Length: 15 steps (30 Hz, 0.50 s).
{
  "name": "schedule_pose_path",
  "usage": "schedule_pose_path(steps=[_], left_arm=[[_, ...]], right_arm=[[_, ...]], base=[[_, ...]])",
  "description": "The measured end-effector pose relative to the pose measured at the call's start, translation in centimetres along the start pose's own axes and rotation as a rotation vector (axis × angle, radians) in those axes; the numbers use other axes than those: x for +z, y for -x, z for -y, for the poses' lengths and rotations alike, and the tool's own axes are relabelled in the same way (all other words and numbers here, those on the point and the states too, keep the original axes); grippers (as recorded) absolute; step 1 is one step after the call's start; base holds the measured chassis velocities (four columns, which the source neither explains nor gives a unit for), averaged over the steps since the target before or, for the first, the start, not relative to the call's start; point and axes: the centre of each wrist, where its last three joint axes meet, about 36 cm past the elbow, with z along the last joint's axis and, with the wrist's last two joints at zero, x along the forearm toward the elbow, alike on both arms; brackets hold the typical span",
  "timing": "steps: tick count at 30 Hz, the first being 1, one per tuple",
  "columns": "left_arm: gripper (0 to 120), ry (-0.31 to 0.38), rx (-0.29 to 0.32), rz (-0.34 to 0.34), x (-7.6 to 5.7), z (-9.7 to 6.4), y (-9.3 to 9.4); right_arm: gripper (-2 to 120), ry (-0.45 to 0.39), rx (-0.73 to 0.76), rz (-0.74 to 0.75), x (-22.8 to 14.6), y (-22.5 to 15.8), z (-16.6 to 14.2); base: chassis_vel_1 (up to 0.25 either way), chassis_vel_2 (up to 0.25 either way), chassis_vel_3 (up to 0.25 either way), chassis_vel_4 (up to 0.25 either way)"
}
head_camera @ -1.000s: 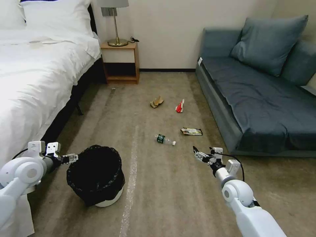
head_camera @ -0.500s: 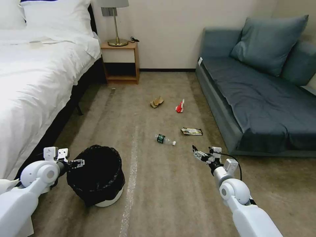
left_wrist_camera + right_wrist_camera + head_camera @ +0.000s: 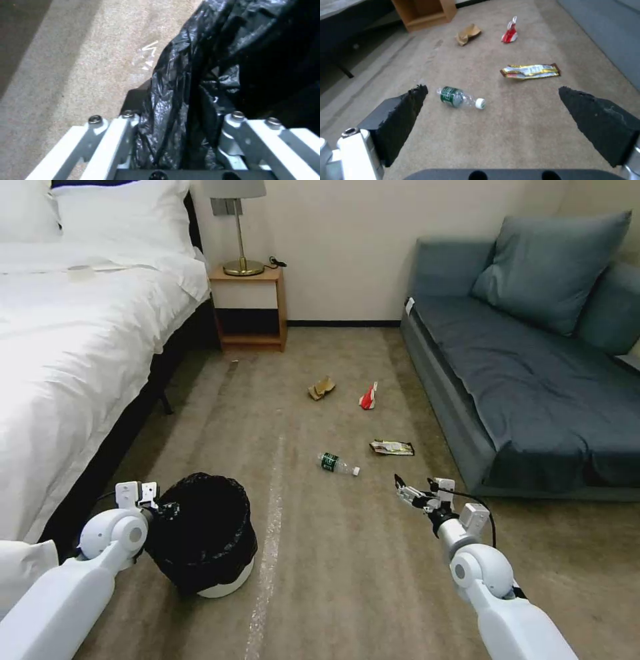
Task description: Pick up the trash bin, then pick up the garbage on the floor and place it into the trash bin.
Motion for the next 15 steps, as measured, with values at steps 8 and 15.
schedule_pose_path(steps=[8, 15], left_arm=[[27, 0.044, -0.027, 0.034, -0.5, 0.3, 0.8], [25, 0.091, -0.017, 0.078, -1.0, 0.2, -0.1]], right_arm=[[100, -0.017, 0.014, -0.006, 0.2, -1.5, 0.7], [100, -0.029, 0.019, 0.01, -0.6, -2.3, 1.1]], base=[[0.0, 0.0, 0.0, 0.0], [0.0, 0.0, 0.0, 0.0]])
